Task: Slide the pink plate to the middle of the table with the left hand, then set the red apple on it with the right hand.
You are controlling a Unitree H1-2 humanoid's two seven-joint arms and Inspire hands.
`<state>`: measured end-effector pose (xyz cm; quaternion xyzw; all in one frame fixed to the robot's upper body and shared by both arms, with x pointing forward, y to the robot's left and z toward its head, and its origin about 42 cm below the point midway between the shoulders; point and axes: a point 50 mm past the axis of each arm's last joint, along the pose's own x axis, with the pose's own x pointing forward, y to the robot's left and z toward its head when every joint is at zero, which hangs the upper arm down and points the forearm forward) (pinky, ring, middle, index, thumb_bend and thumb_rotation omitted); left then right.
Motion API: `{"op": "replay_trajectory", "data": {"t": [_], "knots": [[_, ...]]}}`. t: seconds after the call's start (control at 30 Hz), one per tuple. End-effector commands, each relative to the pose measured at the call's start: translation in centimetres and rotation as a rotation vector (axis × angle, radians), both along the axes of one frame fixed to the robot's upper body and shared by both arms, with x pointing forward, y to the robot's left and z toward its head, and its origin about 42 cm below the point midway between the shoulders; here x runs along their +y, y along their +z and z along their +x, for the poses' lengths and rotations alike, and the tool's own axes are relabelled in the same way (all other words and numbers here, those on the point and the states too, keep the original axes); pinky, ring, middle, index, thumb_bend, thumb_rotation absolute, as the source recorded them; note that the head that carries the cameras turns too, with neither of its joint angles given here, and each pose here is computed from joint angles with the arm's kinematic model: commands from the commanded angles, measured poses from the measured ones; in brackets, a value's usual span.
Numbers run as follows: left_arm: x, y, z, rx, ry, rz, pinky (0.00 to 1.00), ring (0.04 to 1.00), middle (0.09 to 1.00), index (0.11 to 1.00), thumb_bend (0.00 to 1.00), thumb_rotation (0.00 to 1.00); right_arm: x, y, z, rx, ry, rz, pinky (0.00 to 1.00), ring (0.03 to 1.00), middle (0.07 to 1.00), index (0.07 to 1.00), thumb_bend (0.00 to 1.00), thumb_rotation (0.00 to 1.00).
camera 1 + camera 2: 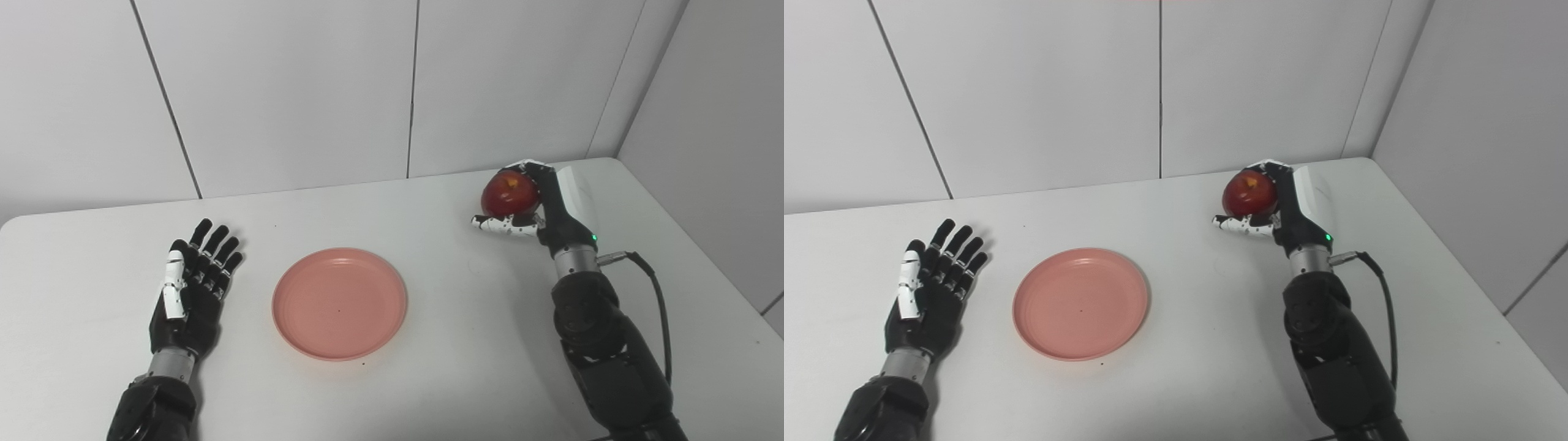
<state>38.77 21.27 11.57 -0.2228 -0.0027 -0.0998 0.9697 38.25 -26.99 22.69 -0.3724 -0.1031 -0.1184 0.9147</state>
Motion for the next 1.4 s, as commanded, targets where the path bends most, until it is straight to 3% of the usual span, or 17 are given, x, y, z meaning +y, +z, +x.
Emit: {"op": "replay_trajectory", "data": {"t": [0.0,0.4,0.7,1.1,1.37], "knots": [[-0.7,-3.5,-2.0,0.159,0.008,0.012,0.93,0.914,0.917,0.91,0.37,1.0,1.4,3.0,0.9,-0.102,0.064,-0.024,0.33,0.408,0.444,0.53,0.52,0.0],[-1.9,-3.1,-2.1,0.148,0.024,0.028,0.91,0.905,0.91,0.898,0.38,1.0,9.4,3.3,2.0,-0.103,0.292,-0.014,0.34,0.4,0.439,0.529,0.52,0.0],[-2.4,-2.8,-2.2,0.139,0.025,0.024,0.91,0.904,0.906,0.894,0.38,1.0,14.6,2.6,1.5,-0.067,0.383,-0.012,0.31,0.387,0.441,0.525,0.53,0.0],[-2.3,-2.8,-2.6,0.142,0.057,0.028,0.89,0.887,0.89,0.887,0.39,1.0,19.3,1.1,0.6,-0.042,0.482,0.001,0.29,0.373,0.437,0.524,0.53,0.0],[-2.3,-2.8,-2.7,0.138,0.065,0.026,0.9,0.899,0.9,0.894,0.39,1.0,20.2,-0.5,0.1,-0.002,0.504,-0.001,0.28,0.366,0.429,0.523,0.53,0.0]]}}
